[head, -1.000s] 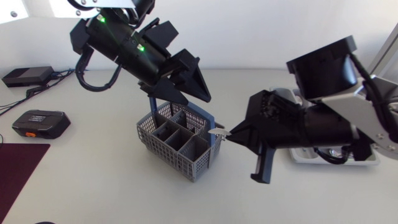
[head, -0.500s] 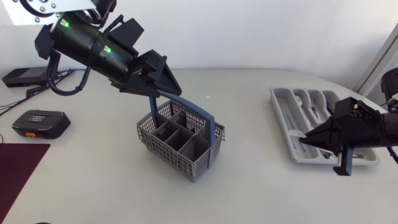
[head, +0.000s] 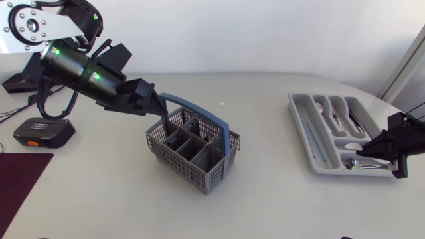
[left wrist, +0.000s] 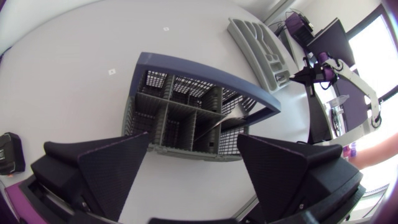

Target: Unload the cutlery basket into the drawer organizer.

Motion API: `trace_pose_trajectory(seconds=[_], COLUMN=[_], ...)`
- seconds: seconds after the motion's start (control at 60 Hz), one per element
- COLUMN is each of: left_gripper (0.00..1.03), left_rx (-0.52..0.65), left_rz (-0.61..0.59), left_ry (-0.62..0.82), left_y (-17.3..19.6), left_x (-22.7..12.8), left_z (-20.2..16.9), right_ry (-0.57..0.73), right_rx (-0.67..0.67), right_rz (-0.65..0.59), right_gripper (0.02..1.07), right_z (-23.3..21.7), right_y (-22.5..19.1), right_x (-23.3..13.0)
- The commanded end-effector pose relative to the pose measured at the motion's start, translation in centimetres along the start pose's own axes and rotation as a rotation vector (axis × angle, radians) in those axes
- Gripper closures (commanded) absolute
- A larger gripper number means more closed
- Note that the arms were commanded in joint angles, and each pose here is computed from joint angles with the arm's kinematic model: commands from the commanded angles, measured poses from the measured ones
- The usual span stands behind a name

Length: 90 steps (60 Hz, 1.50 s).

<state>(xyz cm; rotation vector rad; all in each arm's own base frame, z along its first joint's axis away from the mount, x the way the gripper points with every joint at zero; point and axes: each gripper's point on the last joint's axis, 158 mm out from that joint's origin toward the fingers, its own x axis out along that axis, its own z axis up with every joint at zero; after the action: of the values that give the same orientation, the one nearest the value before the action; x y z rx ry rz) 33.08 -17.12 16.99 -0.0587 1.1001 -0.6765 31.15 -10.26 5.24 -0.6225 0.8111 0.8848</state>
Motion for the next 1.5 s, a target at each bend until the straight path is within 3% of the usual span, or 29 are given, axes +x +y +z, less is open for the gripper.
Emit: trace_pose_trajectory(seconds=[0.0,0.267,0.833,1.05,1.133,1.3,1.483], left_gripper=[0.04,0.04,0.04,0.04,0.04,0.04,0.04], left_rx=[0.018,0.038,0.097,0.107,0.11,0.126,0.151], left_rz=[0.025,0.08,0.172,0.179,0.182,0.205,0.21], left_ry=[0.011,0.001,-0.011,-0.003,-0.007,-0.009,-0.006], left_y=[0.7,1.7,2.8,3.1,3.1,3.4,3.6], left_x=[0.1,0.1,-0.6,-0.1,-0.2,-0.6,-0.3], left_z=[-1.2,-2.0,-4.4,-5.4,-5.4,-5.8,-7.0], right_ry=[0.013,0.084,0.207,0.234,0.244,0.218,0.163], right_rx=[-0.04,-0.075,-0.152,-0.186,-0.195,-0.204,-0.25], right_rz=[0.024,0.024,0.165,0.117,0.079,-0.022,-0.06], right_gripper=[1.0,1.0,0.99,0.71,0.53,0.52,0.51], right_z=[-1.9,-5.2,-9.0,-9.4,-9.4,-7.1,-2.1], right_y=[-0.9,-4.1,-2.9,-3.9,-4.9,-6.5,-3.3], right_x=[0.2,0.1,3.8,4.4,4.1,2.0,0.1])
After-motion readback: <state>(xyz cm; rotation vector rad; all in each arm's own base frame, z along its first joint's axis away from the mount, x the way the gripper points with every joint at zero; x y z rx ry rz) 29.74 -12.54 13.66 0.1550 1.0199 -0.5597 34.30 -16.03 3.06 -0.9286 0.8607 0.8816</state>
